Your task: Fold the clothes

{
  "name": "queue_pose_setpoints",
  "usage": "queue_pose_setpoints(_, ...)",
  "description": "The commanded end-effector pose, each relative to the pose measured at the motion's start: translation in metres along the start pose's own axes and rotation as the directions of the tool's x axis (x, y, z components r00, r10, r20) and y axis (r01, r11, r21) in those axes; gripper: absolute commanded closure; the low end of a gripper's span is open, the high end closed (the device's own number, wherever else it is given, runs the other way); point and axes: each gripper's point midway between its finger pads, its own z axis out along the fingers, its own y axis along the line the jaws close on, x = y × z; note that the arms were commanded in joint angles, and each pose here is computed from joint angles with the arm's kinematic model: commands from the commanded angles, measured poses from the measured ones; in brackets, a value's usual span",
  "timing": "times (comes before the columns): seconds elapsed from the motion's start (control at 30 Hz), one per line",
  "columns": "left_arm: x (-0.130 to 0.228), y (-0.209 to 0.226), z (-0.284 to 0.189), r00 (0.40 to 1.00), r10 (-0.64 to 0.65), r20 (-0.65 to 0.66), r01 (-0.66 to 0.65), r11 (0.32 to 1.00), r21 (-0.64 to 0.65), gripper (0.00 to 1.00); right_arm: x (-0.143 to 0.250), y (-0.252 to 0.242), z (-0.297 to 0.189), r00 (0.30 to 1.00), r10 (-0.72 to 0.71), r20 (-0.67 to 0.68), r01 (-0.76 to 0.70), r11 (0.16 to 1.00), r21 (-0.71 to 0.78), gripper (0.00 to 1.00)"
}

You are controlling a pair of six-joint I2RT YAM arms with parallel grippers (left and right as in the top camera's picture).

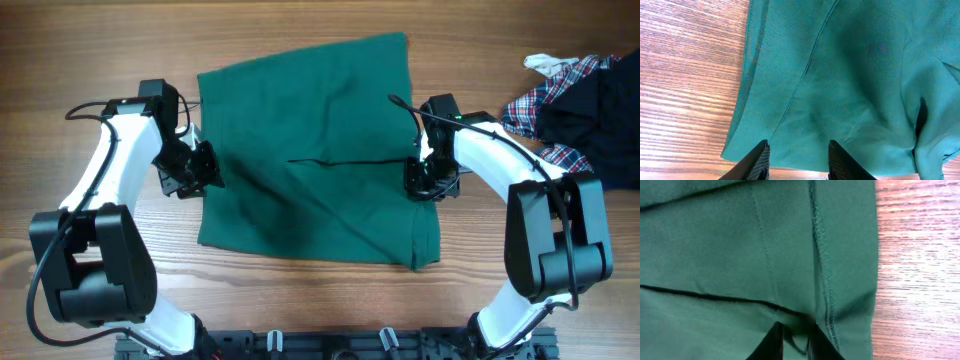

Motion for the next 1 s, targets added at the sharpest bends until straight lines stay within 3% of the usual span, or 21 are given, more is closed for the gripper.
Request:
queue_pose_setpoints(0.0,0.002,-0.002,-0.004,1.0,0.005,0.007,-0.005,1.0,0.015,0.62,0.003,0.0,0.009,1.0,0.022,-0.015,-0.022,1.0,-0.006,0.92)
queue_pose_setpoints(0.13,0.002,-0.002,-0.004,1.0,0.005,0.007,-0.005,1.0,0.015,0.62,-0.001,0.0,0.004,1.0,0.028,-0.006,-0.028,1.0,0.001,0.94)
queue_pose_setpoints(0.27,0.003,-0.002,-0.004,1.0,0.004,0.002,-0.004,1.0,0.013,0.62,-0.008,-0.014,-0.009,0.997,0.073,0.015,-0.074,0.992,0.101,0.91)
queue_pose_setpoints(0.6,0.004,-0.002,-0.004,1.0,0.004,0.0,-0.004,1.0,0.013,0.62,-0.003,-0.002,-0.009,0.997,0.073,-0.015,-0.072,0.997,0.038,0.9)
queue_pose_setpoints(0.8,0.005,-0.001,-0.004,1.0,0.002,-0.006,-0.002,1.0,0.011,0.61,0.038,0.0,-0.013,0.976,0.106,-0.188,-0.103,0.994,0.026,0.88)
queue_pose_setpoints(0.97,0.006,-0.001,-0.004,1.0,0.002,-0.007,-0.002,1.0,0.01,0.61,0.039,0.003,0.003,0.982,0.088,-0.169,-0.09,0.996,0.0,0.82)
